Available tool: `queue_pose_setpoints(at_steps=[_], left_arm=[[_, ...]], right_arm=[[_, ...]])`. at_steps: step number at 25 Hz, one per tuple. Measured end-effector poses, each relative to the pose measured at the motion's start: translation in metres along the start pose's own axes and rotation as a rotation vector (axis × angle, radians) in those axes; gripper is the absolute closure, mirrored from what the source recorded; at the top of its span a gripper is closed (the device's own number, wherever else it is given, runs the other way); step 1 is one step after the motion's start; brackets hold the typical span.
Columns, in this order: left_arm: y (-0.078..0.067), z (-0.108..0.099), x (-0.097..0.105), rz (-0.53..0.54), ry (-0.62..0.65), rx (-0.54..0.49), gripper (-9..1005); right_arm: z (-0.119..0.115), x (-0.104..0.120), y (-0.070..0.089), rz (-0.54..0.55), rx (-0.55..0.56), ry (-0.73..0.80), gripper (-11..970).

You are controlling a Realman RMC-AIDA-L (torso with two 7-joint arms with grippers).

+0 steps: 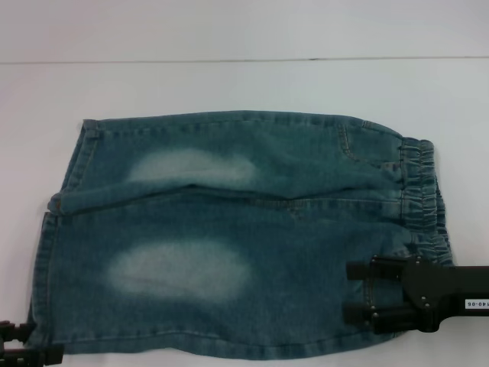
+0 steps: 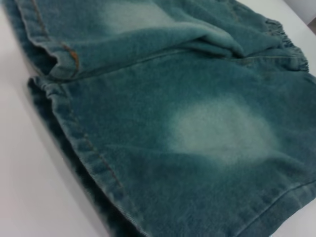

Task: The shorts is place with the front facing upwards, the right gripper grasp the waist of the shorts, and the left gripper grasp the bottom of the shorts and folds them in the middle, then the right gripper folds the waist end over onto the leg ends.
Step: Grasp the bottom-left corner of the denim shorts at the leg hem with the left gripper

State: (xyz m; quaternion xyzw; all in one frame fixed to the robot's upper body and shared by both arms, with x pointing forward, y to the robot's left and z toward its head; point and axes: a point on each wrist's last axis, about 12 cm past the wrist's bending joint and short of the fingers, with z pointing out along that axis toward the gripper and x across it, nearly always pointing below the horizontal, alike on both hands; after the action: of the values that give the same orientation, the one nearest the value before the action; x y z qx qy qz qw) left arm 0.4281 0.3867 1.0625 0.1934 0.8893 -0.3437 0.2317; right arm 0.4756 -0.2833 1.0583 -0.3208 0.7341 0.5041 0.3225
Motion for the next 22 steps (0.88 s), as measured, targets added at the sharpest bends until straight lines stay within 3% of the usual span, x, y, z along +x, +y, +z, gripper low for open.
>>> queue_pose_setpoints(at_steps=[14,22], left_arm=[[-0.0012,-0.0026,-0.0039,-0.002,0.010,-0.005,124],[-0.0007,-0.0073,-0.0039,0.013,0.002,-0.081,124]], right_arm=[[0.0003,-0.0003,-0.0001,-0.001,0.001,0.000,34],[0.0002,-0.0002,-0.0001,-0.001,0.002,0.000,39]])
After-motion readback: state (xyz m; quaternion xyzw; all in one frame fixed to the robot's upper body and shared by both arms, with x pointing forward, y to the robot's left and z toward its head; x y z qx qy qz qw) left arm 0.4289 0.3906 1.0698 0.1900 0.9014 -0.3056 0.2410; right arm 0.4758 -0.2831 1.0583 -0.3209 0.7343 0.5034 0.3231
